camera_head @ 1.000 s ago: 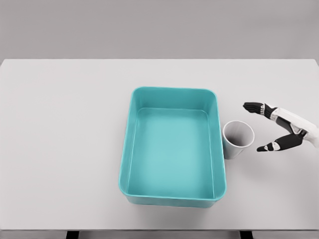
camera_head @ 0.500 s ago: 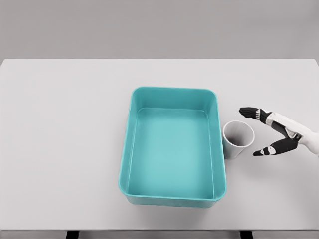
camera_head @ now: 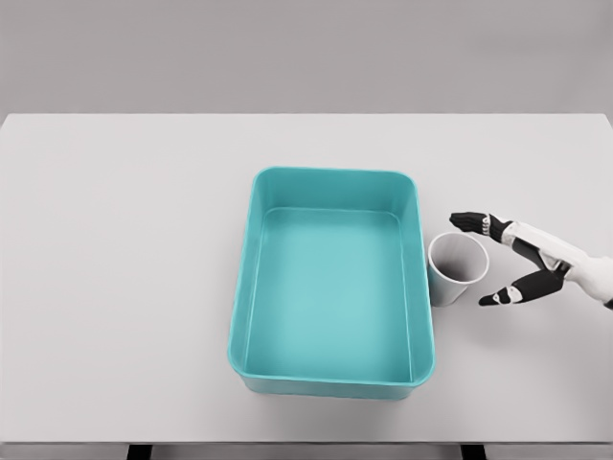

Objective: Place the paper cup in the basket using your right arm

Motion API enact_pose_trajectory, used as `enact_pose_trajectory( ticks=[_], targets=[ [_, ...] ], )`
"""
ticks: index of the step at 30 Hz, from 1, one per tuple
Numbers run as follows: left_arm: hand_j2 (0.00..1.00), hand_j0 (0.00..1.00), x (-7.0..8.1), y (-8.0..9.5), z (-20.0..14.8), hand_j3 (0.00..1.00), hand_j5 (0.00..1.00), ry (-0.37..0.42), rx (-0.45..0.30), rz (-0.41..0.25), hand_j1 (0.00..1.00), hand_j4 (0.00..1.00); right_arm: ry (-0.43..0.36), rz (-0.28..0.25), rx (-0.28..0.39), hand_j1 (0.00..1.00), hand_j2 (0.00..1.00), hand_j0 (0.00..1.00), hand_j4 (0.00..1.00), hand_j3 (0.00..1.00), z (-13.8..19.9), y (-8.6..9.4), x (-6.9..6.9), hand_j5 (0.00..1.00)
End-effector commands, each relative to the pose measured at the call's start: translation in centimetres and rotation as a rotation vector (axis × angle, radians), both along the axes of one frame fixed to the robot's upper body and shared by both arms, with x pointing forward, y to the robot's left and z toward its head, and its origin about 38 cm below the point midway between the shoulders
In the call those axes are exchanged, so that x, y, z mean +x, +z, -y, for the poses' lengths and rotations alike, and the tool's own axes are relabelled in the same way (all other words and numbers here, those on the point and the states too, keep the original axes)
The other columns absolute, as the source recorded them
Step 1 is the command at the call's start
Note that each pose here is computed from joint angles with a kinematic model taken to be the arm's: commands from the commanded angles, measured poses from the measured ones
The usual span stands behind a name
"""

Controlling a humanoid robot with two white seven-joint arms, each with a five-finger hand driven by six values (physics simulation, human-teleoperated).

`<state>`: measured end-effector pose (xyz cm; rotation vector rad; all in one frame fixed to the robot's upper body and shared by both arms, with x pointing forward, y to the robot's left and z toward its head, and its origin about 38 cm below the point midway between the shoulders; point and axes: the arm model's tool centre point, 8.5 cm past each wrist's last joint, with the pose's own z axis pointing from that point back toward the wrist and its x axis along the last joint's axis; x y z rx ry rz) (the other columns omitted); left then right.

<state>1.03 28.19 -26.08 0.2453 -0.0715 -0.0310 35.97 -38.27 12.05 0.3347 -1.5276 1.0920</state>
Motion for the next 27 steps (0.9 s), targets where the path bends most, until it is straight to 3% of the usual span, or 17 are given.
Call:
enact_pose_trajectory(
  ticks=[1,10,27],
  targets=[
    [1.0,1.0,0.0,0.0,0.0,1.0,1.0,0.0,0.0,0.001,1.0,1.0,-0.005,-0.006,0.004,1.0,1.0,1.0,1.0,1.0,0.1,0.0,0.0,1.0],
    [1.0,1.0,0.0,0.0,0.0,1.0,1.0,0.0,0.0,0.0,1.0,1.0,0.014,-0.012,0.023,1.0,1.0,1.0,1.0,1.0,-1.6,-0.9,0.2,1.0],
    [1.0,1.0,0.0,0.0,0.0,1.0,1.0,-0.001,0.0,0.0,1.0,1.0,0.021,-0.002,0.024,1.0,1.0,1.0,1.0,1.0,-1.8,-0.6,0.3,1.0]
  ],
)
